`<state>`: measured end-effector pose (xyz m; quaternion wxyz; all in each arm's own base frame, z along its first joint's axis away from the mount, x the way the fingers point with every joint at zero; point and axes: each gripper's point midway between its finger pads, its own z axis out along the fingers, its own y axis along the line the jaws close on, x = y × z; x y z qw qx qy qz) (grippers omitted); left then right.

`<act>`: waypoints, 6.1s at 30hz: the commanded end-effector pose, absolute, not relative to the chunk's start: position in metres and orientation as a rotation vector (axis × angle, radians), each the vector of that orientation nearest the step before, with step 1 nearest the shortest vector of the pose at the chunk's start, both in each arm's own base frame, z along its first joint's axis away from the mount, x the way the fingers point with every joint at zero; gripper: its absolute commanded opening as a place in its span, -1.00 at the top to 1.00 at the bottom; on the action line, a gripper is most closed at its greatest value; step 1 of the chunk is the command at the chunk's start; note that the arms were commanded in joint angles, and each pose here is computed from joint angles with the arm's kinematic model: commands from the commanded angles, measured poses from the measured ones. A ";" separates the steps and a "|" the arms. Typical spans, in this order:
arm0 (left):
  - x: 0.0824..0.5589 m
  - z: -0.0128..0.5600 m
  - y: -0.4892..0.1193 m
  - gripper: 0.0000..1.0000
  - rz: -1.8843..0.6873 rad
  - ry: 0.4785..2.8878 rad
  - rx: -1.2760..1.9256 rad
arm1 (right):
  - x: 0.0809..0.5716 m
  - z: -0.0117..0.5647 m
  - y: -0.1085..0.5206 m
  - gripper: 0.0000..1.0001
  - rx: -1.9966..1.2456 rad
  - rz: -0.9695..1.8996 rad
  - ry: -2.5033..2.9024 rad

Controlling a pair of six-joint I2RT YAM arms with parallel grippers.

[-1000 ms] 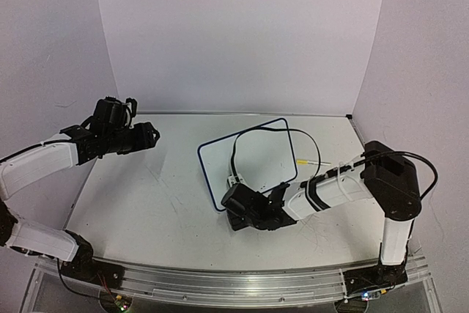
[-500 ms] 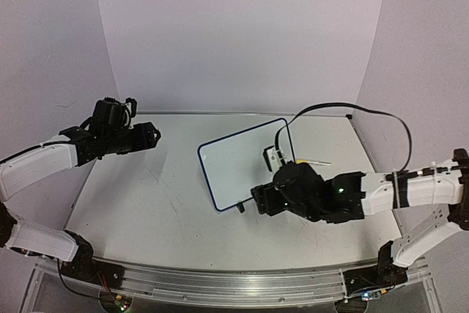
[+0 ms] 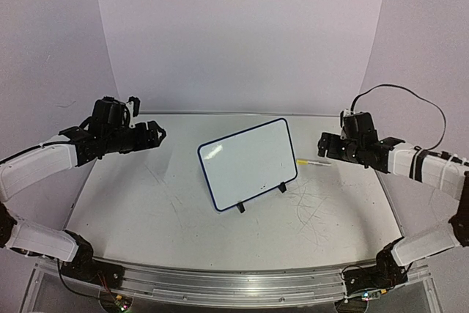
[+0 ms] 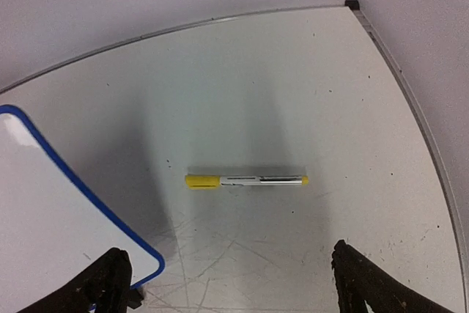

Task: Write a sentence on the whiteboard
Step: Move the whiteboard to the center of the board, then pick up the whiteboard marker from the center of the board.

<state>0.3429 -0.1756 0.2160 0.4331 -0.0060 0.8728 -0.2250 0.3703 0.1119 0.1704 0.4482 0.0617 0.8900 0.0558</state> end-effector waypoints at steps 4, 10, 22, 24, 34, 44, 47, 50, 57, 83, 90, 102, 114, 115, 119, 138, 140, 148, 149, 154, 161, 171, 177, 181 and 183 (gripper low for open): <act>0.335 0.222 -0.183 -0.79 -0.633 2.144 0.031 | 0.350 0.130 0.194 -0.46 -0.307 0.634 2.369; 0.339 0.218 -0.186 -0.80 -0.633 2.154 0.044 | 0.316 0.086 0.231 -0.36 -0.606 0.355 2.461; 0.337 0.232 -0.186 -0.82 -0.645 2.118 0.048 | 0.327 0.045 0.250 0.02 -0.628 0.389 2.457; 0.337 0.231 -0.184 -0.82 -0.637 2.118 0.047 | 0.326 0.041 0.252 0.02 -0.627 0.390 2.458; 0.339 0.232 -0.184 -0.82 -0.632 2.116 0.043 | 0.329 0.036 0.265 0.43 -0.523 0.353 2.392; 0.338 0.231 -0.184 -0.83 -0.638 2.117 0.041 | 0.298 0.037 0.277 0.90 -0.489 0.290 2.385; 0.338 0.229 -0.184 -0.83 -0.631 2.121 0.045 | 0.293 0.034 0.272 1.00 -0.501 0.280 2.392; 0.338 0.230 -0.185 -0.83 -0.638 2.121 0.045 | 0.285 0.031 0.267 1.00 -0.536 0.282 2.397; 0.341 0.232 -0.186 -0.83 -0.637 2.120 0.045 | 0.286 0.045 0.262 0.73 -0.522 0.279 2.355; 0.333 0.244 -0.179 -0.85 -0.625 2.080 0.042 | 0.318 0.027 0.289 0.89 -0.545 0.277 2.227; 0.337 0.239 -0.182 -0.85 -0.633 2.101 0.042 | 0.294 0.024 0.281 1.00 -0.606 0.333 2.246; 0.343 0.238 -0.187 -0.85 -0.636 2.111 0.052 | 0.285 0.042 0.286 0.56 -0.547 0.376 2.248; 0.347 0.234 -0.188 -0.86 -0.615 2.120 0.057 | 0.272 0.165 0.200 -0.27 -0.268 0.291 2.003; 0.348 0.235 -0.189 -0.86 -0.617 2.118 0.059 | 0.276 0.177 0.190 -0.31 -0.221 0.293 1.985; 0.350 0.237 -0.192 -0.86 -0.631 2.110 0.067 | 0.303 0.200 0.138 -0.44 0.034 0.311 1.958; 0.332 0.247 -0.181 -0.87 -0.610 2.066 0.098 | 0.444 0.098 0.070 -0.96 1.305 0.187 2.344; 0.330 0.247 -0.179 -0.87 -0.603 2.065 0.105 | 0.445 0.086 0.069 -0.97 1.415 0.138 2.347; 0.328 0.262 -0.173 -0.88 -0.568 2.015 0.121 | 0.433 0.044 0.067 -0.78 1.716 0.012 2.305; 0.328 0.265 -0.173 -0.88 -0.565 2.009 0.129 | 0.433 0.042 0.066 -0.75 1.732 0.006 2.290; 0.328 0.273 -0.173 -0.88 -0.547 1.991 0.163 | 0.439 0.032 0.062 -0.54 1.782 -0.035 2.236; 0.323 0.277 -0.171 -0.88 -0.549 1.981 0.168 | 0.446 0.014 0.063 -0.39 1.801 -0.069 2.235; 0.316 0.282 -0.170 -0.89 -0.572 1.974 0.163 | 0.447 -0.006 0.062 0.20 1.834 -0.126 2.238; 0.313 0.292 -0.171 -0.88 -0.597 1.965 0.163 | 0.444 -0.018 0.064 0.46 1.857 -0.144 2.250; 0.311 0.298 -0.171 -0.88 -0.614 1.959 0.152 | 0.452 -0.004 0.062 0.82 1.828 -0.116 2.230; 0.311 0.299 -0.172 -0.89 -0.628 1.961 0.144 | 0.461 0.014 0.059 1.00 1.793 -0.081 2.210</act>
